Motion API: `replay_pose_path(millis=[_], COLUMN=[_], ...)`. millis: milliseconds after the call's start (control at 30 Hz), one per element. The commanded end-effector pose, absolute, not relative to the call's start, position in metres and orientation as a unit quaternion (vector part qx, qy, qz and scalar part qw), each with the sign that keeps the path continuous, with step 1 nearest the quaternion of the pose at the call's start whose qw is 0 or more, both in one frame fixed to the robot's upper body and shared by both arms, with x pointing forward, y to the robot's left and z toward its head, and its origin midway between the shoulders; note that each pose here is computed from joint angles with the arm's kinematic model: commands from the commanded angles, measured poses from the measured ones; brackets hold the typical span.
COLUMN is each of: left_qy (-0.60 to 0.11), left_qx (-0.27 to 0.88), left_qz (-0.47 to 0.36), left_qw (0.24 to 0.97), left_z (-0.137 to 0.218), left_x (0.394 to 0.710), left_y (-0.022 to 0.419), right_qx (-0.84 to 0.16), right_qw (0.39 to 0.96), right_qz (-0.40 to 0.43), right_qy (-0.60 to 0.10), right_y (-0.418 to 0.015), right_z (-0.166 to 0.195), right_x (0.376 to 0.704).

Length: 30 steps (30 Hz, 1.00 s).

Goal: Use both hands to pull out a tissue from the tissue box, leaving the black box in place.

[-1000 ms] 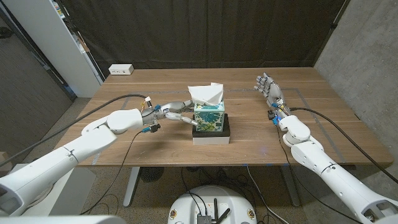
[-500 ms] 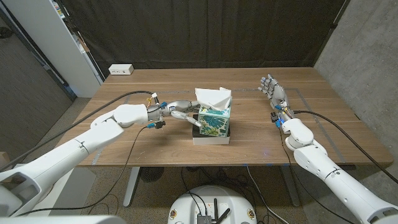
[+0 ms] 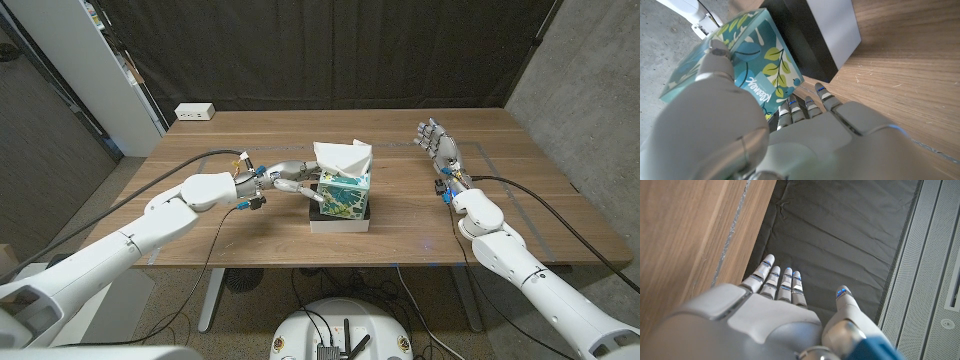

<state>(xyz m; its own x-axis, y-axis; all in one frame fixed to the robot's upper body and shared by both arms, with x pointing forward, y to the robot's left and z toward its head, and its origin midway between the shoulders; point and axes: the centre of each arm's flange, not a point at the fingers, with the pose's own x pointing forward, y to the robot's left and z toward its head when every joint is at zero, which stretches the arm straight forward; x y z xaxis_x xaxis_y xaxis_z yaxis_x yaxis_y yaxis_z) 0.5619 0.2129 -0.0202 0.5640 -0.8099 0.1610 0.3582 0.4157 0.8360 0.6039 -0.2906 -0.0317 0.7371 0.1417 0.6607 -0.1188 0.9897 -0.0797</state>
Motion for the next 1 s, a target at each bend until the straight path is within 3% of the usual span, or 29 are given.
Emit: replay_pose_path(millis=[33,600,1000], left_qy=[-0.298,-0.298,-0.296], left_qx=[0.367,0.308,0.31], left_qz=[-0.355,-0.339,-0.314], left_qw=[0.807,0.837,0.847], left_z=[-0.026,-0.038,-0.021], left_x=[0.558,0.547,0.531], left_y=[0.213,0.218,0.227], right_qx=[-0.023,-0.034,-0.036], right_qw=[0.933,0.935,0.936], right_qz=[0.077,0.081,0.084], right_qy=[-0.352,-0.344,-0.34], right_y=[-0.29,-0.289,-0.287], right_z=[-0.03,-0.029,-0.026], right_x=[0.609,0.615,0.623])
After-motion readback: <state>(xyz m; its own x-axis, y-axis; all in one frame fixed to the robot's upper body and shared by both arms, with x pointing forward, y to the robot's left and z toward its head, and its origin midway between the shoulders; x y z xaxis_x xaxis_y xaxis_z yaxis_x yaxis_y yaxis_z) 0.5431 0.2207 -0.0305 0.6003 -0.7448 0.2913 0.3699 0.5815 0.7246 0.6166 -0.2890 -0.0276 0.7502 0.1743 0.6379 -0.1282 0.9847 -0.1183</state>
